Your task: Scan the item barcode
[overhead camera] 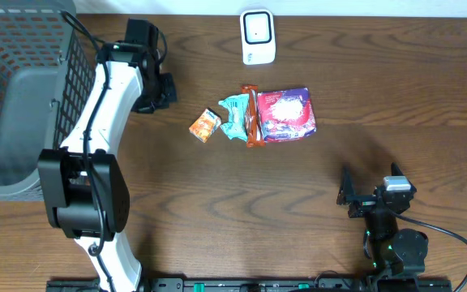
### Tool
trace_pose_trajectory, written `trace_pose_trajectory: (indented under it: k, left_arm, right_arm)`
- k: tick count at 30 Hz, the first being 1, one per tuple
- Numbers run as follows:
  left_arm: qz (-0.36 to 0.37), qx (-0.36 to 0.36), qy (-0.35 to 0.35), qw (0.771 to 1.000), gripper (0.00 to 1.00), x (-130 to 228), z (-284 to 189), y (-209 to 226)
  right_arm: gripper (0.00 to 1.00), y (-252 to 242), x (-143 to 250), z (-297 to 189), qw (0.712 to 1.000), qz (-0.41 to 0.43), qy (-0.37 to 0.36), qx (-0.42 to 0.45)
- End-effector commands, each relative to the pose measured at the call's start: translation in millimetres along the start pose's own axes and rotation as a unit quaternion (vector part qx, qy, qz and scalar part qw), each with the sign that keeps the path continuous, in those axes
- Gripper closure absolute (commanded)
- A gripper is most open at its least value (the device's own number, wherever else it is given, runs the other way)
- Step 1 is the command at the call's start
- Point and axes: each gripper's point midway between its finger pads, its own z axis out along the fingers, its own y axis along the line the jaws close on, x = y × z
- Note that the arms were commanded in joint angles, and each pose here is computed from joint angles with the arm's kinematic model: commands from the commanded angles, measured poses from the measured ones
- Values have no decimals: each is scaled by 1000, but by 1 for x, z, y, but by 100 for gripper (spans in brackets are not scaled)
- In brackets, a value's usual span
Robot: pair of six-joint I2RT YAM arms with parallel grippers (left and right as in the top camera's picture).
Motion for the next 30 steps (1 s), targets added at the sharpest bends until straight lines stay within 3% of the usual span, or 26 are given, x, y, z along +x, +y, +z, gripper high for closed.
trace_pose_trajectory:
  k: [1, 10, 30]
  left_arm:
    - [0, -11, 13, 1000, 90, 7, 15, 5]
    - [1, 21, 54, 998, 92, 29, 51, -5]
    - [27, 34, 37, 998, 92, 46, 86, -26]
  right_arm:
    - [1, -1, 1, 0, 1000, 7, 0, 2]
    - [1, -1, 1, 0, 1000, 7, 0, 2]
    - [1, -1, 1, 0, 1000, 7, 0, 2]
